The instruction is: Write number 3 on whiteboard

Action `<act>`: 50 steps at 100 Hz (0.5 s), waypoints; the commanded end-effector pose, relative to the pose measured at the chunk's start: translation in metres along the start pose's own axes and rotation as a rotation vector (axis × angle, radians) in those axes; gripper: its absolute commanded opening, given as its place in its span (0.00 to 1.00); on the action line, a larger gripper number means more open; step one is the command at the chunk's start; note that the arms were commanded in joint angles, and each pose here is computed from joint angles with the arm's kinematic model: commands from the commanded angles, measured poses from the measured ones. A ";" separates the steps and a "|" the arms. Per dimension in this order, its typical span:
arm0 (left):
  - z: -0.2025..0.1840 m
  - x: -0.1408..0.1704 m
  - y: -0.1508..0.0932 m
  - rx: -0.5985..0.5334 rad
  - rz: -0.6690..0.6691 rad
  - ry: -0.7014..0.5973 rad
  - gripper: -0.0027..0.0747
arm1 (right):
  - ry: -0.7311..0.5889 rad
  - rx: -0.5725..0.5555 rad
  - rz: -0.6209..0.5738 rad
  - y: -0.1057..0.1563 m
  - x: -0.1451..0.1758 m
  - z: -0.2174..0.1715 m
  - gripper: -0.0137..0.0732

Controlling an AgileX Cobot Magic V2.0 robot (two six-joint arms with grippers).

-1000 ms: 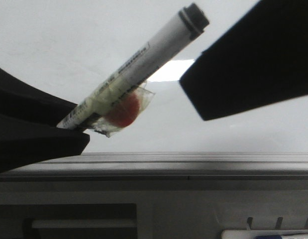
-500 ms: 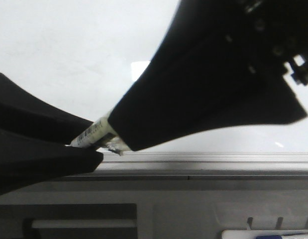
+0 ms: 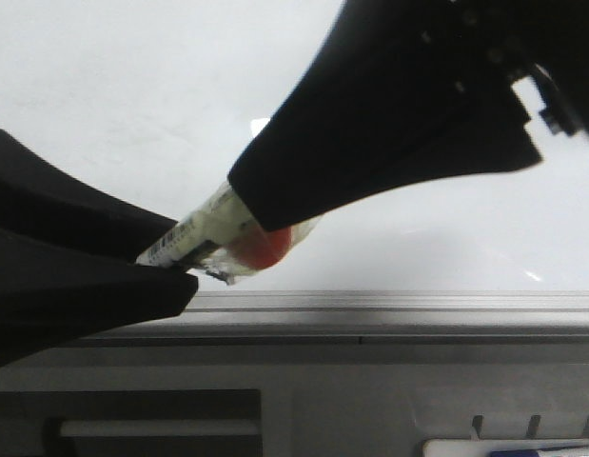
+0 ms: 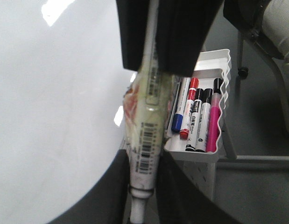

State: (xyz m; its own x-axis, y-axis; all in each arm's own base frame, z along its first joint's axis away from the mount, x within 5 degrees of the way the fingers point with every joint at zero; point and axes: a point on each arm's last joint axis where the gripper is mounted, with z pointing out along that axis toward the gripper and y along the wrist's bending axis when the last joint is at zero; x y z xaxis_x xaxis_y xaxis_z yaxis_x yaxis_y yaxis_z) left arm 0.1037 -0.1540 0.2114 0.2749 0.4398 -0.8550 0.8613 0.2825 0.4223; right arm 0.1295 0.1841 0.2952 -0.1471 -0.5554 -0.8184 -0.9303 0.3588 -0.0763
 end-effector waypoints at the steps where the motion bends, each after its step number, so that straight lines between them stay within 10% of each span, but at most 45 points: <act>1: 0.000 -0.017 0.008 -0.053 -0.079 -0.122 0.27 | -0.075 0.035 -0.007 -0.003 -0.015 -0.008 0.09; 16: -0.002 -0.020 0.010 -0.066 -0.090 -0.150 0.59 | -0.089 0.041 0.023 -0.004 -0.016 -0.008 0.09; 50: -0.040 -0.040 0.022 -0.211 -0.185 -0.263 0.59 | -0.167 0.139 0.036 -0.033 -0.048 -0.034 0.09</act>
State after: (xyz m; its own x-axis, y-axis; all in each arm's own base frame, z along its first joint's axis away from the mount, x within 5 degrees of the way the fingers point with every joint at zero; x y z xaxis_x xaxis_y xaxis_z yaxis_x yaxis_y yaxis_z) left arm 0.0977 -0.1371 0.2456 0.2360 0.2534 -0.9381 0.8226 0.4619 0.3317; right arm 0.1466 0.1800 0.3285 -0.1401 -0.4912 -0.8597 -0.9026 0.4202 -0.0930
